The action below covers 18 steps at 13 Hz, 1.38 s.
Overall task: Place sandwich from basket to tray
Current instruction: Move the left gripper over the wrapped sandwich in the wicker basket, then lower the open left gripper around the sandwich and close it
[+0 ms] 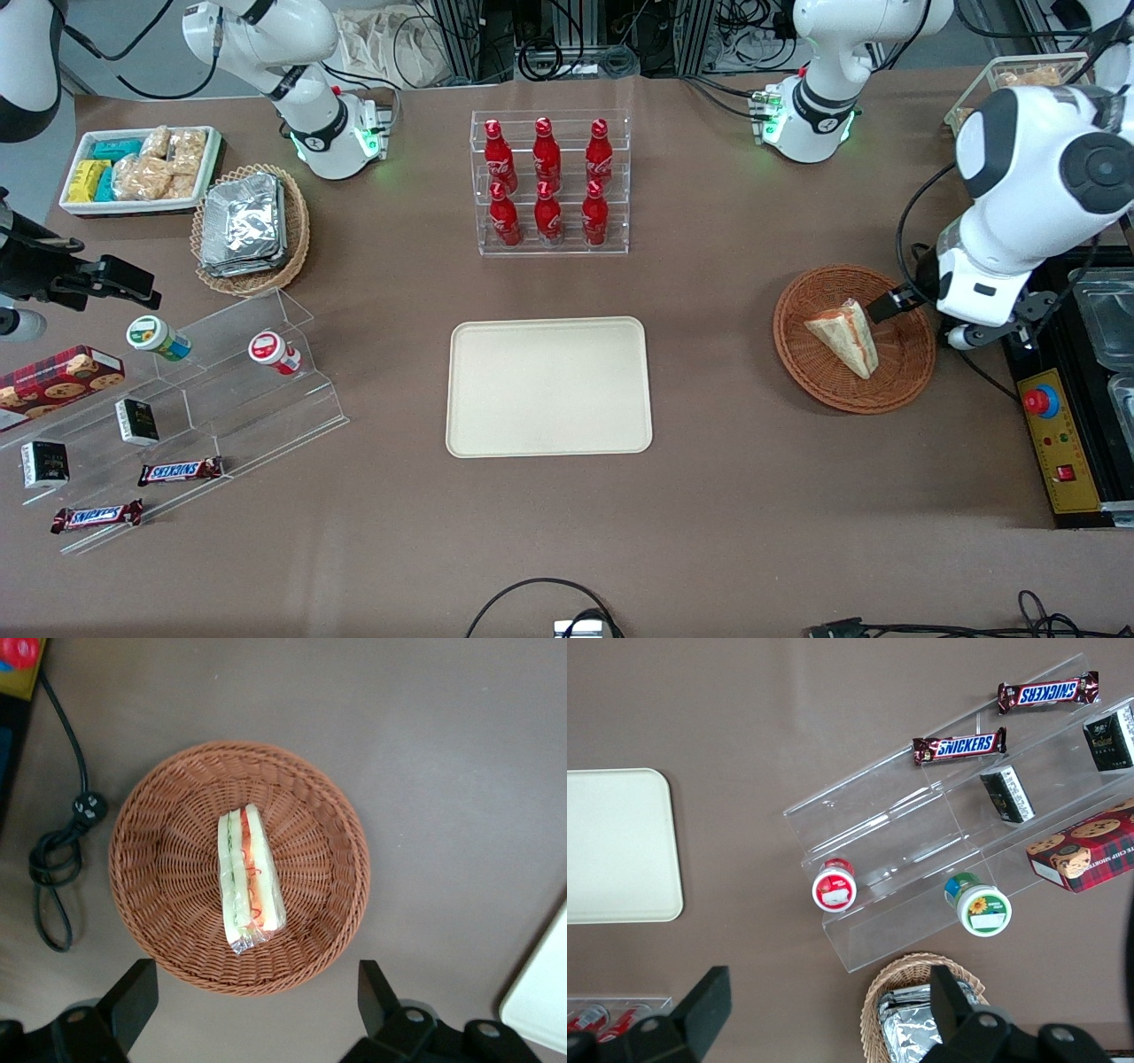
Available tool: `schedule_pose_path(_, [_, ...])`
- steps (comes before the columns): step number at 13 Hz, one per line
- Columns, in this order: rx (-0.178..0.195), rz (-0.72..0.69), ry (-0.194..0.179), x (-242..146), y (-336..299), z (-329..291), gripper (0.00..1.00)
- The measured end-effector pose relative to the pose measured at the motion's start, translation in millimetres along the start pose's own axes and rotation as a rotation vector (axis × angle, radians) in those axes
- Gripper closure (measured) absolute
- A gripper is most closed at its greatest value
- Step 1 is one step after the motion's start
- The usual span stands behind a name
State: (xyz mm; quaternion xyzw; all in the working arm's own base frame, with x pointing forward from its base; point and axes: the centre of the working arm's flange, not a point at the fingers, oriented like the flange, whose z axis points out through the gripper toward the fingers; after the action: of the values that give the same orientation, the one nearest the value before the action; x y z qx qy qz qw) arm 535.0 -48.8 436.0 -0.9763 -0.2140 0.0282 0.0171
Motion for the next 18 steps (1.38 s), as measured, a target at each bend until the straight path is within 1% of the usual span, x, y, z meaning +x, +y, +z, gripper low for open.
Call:
schedule_pose_path(3, [-0.02, -0.042, -0.003, -13, -6, 40, 0.0])
schedule_pose_path(6, [-0.034, -0.093, -0.013, -19, -13, 61, 0.0])
schedule_pose_path(8, [-0.05, -0.117, -0.003, -23, -19, 77, 0.0])
schedule_pose_path(11, [-0.061, -0.162, 0.013, -32, -26, 104, 0.0])
schedule_pose_path(15, [-0.061, -0.196, 0.014, -43, -32, 125, 0.0])
schedule_pose_path(18, [-0.071, -0.208, 0.03, -46, -34, 134, 0.0])
